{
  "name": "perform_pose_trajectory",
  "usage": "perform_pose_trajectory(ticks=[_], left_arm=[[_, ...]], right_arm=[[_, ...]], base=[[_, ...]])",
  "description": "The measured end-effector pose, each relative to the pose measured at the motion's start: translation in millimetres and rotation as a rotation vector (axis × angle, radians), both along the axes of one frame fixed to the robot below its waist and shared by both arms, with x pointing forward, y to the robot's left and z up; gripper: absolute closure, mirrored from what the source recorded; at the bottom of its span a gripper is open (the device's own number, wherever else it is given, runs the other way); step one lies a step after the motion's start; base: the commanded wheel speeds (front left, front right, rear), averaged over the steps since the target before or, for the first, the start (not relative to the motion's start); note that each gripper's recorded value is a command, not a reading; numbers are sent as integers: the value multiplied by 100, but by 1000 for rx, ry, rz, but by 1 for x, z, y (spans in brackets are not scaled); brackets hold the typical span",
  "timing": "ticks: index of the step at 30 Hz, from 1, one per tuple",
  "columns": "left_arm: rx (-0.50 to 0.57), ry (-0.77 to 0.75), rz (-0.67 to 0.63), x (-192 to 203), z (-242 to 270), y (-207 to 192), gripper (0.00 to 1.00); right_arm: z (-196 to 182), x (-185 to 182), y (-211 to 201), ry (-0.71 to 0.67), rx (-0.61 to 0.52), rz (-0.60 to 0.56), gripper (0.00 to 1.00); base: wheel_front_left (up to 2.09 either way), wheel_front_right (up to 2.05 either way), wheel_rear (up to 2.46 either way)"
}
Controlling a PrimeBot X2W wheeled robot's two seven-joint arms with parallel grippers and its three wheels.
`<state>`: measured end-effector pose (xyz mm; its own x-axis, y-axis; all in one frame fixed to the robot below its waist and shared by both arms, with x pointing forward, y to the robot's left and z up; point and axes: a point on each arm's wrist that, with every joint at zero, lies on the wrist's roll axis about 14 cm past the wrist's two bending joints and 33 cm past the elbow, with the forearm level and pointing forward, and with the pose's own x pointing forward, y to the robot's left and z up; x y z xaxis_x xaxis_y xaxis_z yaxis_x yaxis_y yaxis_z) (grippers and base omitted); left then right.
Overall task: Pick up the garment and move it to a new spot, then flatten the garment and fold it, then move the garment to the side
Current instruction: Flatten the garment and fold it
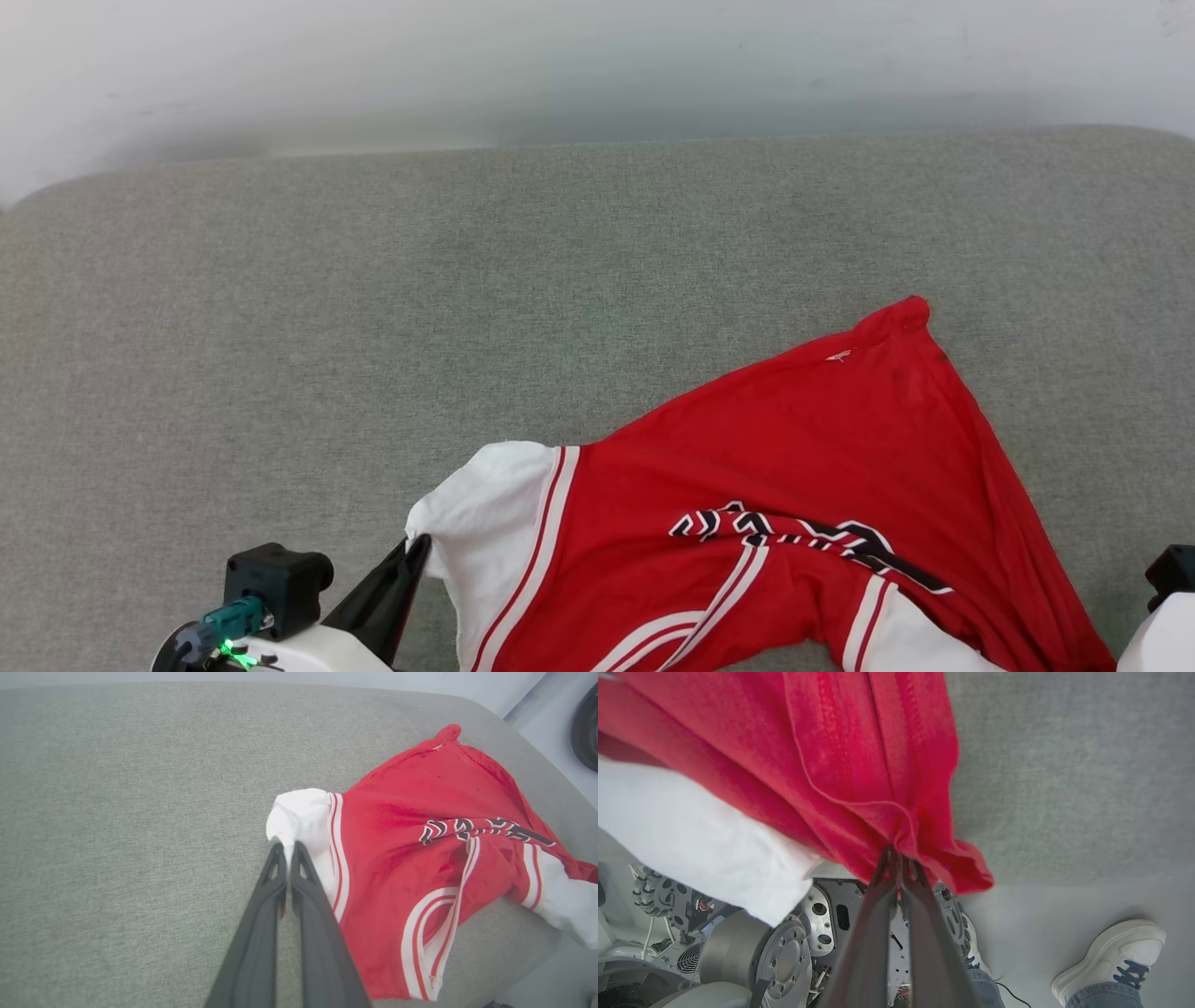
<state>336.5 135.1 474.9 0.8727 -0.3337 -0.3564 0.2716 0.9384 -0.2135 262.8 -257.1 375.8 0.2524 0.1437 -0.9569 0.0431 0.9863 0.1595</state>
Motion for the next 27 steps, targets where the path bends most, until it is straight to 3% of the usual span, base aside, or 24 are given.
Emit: perform_pose_trajectory(ticks=[5,6,7,13,22,27], left_arm=[[-2,9,-20,-3,-3,-5,100],[-2,8,-20,-3,-3,-5,100],[-2,8,-20,-3,-3,-4,100],[-2,9,-18,-3,-2,-4,100],[1,-10,-21,4,4,-4,100],[5,-17,-12,12,3,0,100]], right_arm=[[-1,-3,4,-10,12,6,100],[0,-1,4,-21,10,9,56],[2,2,3,-34,7,14,0],[25,33,-1,-116,-27,78,0],[93,131,30,-378,-3,201,0],[95,175,51,-394,-24,268,0]], base=[[0,0,0],[0,0,0],[0,0,0],[0,0,0],[0,0,0],[0,0,0]])
